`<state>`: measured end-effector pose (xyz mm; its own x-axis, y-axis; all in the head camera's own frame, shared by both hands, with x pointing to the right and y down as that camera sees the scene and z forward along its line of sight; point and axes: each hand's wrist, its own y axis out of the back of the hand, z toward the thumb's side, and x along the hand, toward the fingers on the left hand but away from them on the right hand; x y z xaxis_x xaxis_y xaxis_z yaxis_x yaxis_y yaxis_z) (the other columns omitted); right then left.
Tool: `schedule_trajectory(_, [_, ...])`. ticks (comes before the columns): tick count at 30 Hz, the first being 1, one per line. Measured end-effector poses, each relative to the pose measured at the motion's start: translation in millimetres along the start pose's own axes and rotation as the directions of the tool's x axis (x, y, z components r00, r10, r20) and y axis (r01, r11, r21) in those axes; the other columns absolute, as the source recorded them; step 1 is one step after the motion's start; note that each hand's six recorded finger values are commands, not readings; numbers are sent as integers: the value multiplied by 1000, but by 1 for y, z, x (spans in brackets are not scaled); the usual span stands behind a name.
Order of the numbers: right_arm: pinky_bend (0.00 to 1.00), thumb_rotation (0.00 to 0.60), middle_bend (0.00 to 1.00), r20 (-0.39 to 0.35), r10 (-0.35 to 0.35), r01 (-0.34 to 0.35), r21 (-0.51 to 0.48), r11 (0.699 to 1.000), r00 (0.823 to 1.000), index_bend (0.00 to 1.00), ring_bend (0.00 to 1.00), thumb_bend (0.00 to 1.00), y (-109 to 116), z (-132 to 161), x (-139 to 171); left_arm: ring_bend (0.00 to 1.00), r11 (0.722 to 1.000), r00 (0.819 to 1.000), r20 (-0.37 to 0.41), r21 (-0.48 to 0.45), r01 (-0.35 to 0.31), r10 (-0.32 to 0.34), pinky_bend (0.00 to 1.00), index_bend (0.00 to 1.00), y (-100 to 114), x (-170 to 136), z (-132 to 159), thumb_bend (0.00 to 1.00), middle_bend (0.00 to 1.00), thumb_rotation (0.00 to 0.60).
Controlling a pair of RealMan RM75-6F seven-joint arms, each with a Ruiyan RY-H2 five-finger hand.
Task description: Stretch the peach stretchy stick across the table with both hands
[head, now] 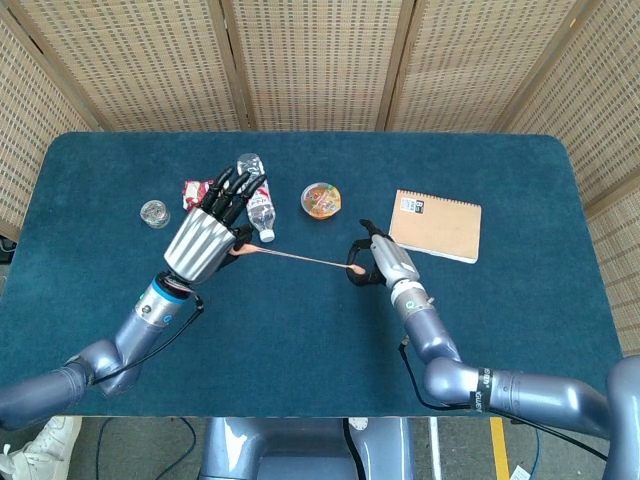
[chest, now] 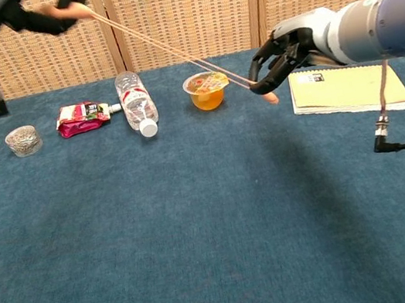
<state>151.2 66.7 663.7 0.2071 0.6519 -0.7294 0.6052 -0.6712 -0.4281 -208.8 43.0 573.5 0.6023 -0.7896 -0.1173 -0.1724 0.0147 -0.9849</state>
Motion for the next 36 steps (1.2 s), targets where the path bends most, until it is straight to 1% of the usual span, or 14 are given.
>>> schedule_trajectory(6, [0, 600, 84, 40, -51, 52, -11, 999, 998, 681, 0, 631, 26, -25, 6, 0, 997, 996, -76, 71, -33, 38, 0, 810, 34, -8, -46, 620, 0, 600])
schedule_trajectory(10, [0, 600, 84, 56, -77, 77, -8, 997, 995, 682, 0, 632, 40, -38, 11, 0, 994, 990, -131, 101, -46, 59, 0, 810, 55, -18, -75, 620, 0, 600])
schedule_trajectory(17, [0, 600, 85, 77, -111, 111, 4, 994, 991, 685, 0, 633, 57, -54, 17, 0, 989, 980, -183, 136, -54, 79, 0, 810, 73, -28, -102, 621, 0, 600])
schedule_trajectory(21, [0, 600, 85, 100, -146, 146, 8, 989, 984, 686, 0, 633, 73, -67, 22, 0, 985, 971, -223, 162, -53, 88, 0, 810, 84, -37, -122, 621, 0, 600])
schedule_trajectory(27, [0, 600, 85, 143, -207, 209, 0, 978, 968, 687, 0, 634, 104, -91, 36, 0, 980, 952, -289, 195, -42, 98, 0, 810, 97, -54, -154, 622, 0, 600])
schedule_trajectory(34, [0, 600, 87, 200, -282, 294, -33, 955, 938, 690, 0, 635, 148, -127, 62, 0, 977, 927, -360, 210, -33, 109, 0, 810, 111, -77, -187, 622, 0, 600])
schedule_trajectory(36, [0, 600, 87, 212, -296, 313, -48, 949, 931, 691, 0, 636, 158, -135, 69, 0, 977, 920, -375, 212, -33, 112, 0, 810, 114, -82, -194, 622, 0, 600])
